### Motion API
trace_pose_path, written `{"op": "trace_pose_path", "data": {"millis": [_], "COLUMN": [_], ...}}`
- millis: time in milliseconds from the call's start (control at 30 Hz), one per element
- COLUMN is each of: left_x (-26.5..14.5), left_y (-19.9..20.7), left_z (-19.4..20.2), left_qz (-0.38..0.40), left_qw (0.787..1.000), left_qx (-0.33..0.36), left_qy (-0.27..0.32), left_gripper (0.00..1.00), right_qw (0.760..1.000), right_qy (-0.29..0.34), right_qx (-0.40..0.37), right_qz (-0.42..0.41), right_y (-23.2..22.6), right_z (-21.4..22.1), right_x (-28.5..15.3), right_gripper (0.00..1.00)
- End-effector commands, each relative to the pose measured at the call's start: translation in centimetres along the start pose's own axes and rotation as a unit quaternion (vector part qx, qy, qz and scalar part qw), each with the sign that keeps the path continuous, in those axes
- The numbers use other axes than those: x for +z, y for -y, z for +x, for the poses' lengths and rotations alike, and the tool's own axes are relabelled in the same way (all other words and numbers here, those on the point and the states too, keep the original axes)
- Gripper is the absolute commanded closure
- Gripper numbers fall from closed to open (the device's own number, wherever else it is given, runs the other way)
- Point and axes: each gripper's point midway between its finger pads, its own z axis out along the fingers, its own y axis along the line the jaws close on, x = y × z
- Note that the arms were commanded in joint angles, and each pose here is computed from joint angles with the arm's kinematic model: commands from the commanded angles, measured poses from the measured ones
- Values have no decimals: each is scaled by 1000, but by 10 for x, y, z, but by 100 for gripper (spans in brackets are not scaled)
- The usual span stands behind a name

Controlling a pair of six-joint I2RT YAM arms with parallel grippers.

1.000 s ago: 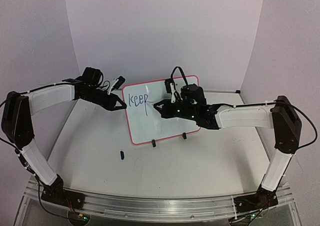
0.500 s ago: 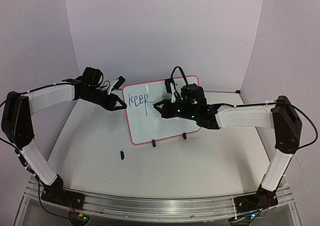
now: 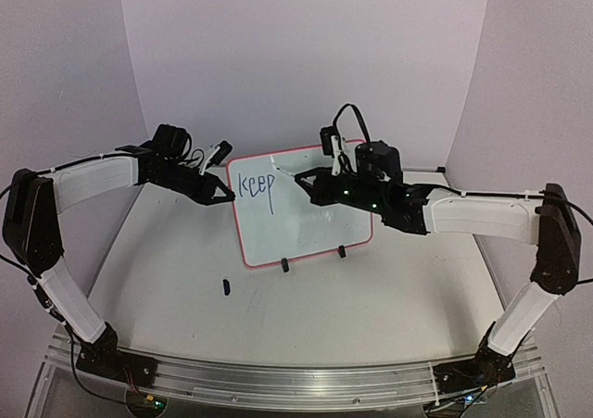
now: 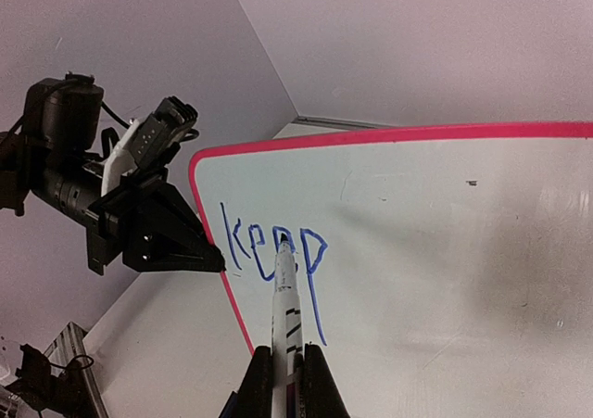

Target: Write a sentence on the whiteboard

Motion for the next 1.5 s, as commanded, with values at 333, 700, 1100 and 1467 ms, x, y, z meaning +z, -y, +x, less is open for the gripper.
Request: {"op": "trace_pose_path", "data": {"millis": [333, 700, 1100, 1467], "left_x": [19, 20, 21, 21], "left_y": [0, 0, 0, -1], "left_z": [22, 22, 24, 23], "left_qz": [-11, -11, -10, -11], "left_qw": [999, 999, 999, 999], "left_qx": [15, 15, 15, 15], "left_qy": [-45, -47, -49, -49], "left_gripper": [100, 100, 100, 100], "right_qw": [999, 998, 997, 997], "right_qy": [7, 15, 30, 2], "right_qx": [-27, -35, -42, -23], "right_qz": [42, 52, 57, 72], "right_y": [21, 31, 35, 49], "right_z": [-12, -23, -34, -4], "right_x": [-19, -2, 11, 5], "right_gripper": [100, 100, 100, 100]}}
